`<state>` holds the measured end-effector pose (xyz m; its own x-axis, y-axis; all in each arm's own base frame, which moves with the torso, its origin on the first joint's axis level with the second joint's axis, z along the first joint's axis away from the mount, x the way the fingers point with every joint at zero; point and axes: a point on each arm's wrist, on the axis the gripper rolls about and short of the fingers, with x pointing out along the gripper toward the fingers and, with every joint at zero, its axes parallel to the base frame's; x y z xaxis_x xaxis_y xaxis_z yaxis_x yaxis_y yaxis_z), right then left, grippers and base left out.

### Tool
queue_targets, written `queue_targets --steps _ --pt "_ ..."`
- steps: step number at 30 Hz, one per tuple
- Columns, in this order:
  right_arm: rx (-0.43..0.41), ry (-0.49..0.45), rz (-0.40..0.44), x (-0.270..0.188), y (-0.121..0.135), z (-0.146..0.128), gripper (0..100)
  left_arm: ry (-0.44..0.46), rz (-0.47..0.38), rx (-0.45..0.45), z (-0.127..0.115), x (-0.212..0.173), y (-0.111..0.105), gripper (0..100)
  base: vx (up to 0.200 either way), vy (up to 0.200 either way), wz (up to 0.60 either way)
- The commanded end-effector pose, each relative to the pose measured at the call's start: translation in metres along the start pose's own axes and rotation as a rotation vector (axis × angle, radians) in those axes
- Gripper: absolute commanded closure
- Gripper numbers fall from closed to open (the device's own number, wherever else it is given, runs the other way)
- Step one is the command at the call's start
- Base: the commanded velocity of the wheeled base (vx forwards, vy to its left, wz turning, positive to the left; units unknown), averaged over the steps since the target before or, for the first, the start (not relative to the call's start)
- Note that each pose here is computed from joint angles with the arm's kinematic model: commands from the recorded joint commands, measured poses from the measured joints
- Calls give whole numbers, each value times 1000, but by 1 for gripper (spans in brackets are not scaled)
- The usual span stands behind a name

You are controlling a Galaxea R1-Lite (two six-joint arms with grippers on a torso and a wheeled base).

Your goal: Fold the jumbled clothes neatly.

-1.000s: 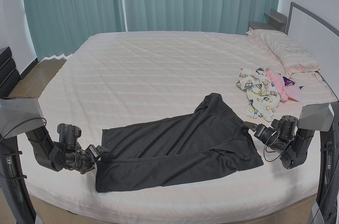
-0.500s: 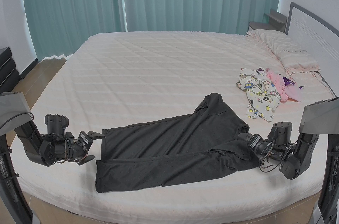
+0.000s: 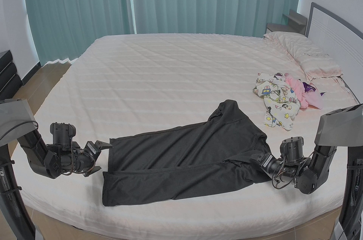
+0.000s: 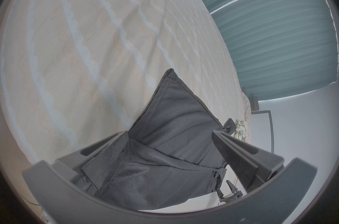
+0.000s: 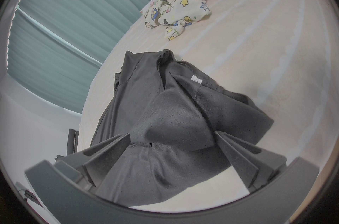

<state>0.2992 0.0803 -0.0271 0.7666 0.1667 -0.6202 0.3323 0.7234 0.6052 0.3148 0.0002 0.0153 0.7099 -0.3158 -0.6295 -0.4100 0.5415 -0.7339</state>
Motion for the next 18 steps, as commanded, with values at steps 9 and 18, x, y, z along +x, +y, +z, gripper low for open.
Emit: queue_targets --steps 9,18 --pt "33 -4 -29 19 -9 -2 100 7 6 2 -2 3 1 0 0 0 0" --pt "32 -27 -35 16 -7 1 100 7 6 2 -2 3 1 0 0 0 0"
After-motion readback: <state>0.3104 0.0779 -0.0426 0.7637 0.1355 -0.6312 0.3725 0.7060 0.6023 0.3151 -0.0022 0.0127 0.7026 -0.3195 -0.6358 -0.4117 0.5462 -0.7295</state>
